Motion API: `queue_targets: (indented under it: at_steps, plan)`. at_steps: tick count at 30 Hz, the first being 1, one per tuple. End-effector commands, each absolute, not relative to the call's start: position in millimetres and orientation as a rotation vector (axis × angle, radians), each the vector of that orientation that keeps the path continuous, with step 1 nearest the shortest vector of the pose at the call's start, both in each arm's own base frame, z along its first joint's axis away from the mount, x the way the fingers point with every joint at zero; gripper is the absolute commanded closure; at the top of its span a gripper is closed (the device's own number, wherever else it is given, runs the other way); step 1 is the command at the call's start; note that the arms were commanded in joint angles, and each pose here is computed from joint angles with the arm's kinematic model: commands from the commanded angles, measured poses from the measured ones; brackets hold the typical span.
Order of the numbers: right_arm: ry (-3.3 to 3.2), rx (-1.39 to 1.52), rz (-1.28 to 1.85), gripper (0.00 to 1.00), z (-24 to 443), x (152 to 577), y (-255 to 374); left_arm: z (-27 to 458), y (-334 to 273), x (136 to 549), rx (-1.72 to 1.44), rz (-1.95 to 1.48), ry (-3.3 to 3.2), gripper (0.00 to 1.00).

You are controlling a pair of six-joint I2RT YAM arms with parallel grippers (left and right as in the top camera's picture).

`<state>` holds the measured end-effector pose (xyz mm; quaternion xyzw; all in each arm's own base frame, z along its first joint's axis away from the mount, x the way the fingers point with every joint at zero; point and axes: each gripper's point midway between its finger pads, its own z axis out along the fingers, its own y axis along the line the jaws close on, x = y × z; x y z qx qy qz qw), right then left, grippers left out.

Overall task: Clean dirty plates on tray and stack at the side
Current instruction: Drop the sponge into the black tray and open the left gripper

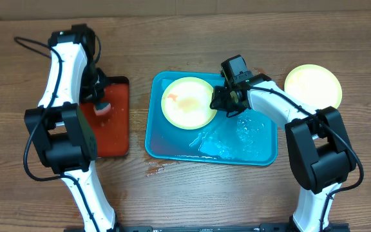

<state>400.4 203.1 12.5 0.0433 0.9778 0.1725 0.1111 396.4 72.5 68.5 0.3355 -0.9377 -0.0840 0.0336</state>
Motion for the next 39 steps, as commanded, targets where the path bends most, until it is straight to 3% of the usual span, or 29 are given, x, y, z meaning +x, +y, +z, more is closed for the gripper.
queue_targets:
  at_steps: [1,7,12,21,25,33,35,39]
  plan:
    - [2.849,0.130,0.498,0.96,17.8,406.5,202.4,49.1,68.3,388.7,0.918,-0.194,-2.884,0.96]
    - [2.849,0.130,0.498,0.96,17.8,406.5,202.4,40.2,72.3,393.1,0.937,-0.187,-2.905,0.96]
    - [2.854,0.131,0.496,0.96,17.4,405.5,202.0,39.6,73.9,399.8,0.950,-0.182,-2.930,0.80]
    - [2.854,0.131,0.496,0.96,17.4,405.6,202.1,39.6,75.0,400.2,0.951,-0.189,-2.932,0.75]
    - [2.854,0.131,0.496,0.96,17.4,405.6,202.1,40.9,75.2,401.6,0.954,-0.187,-2.937,0.85]
    - [2.851,0.100,0.497,0.96,19.2,405.1,205.8,85.6,81.1,413.5,0.956,-0.083,-2.978,0.87]
    - [2.841,0.034,0.494,0.96,25.8,404.8,210.6,98.6,85.3,418.3,0.983,-0.054,-2.995,0.78]
    - [2.790,-0.085,0.354,0.96,53.9,407.8,211.6,107.7,95.8,422.5,1.024,-0.045,-3.011,0.14]
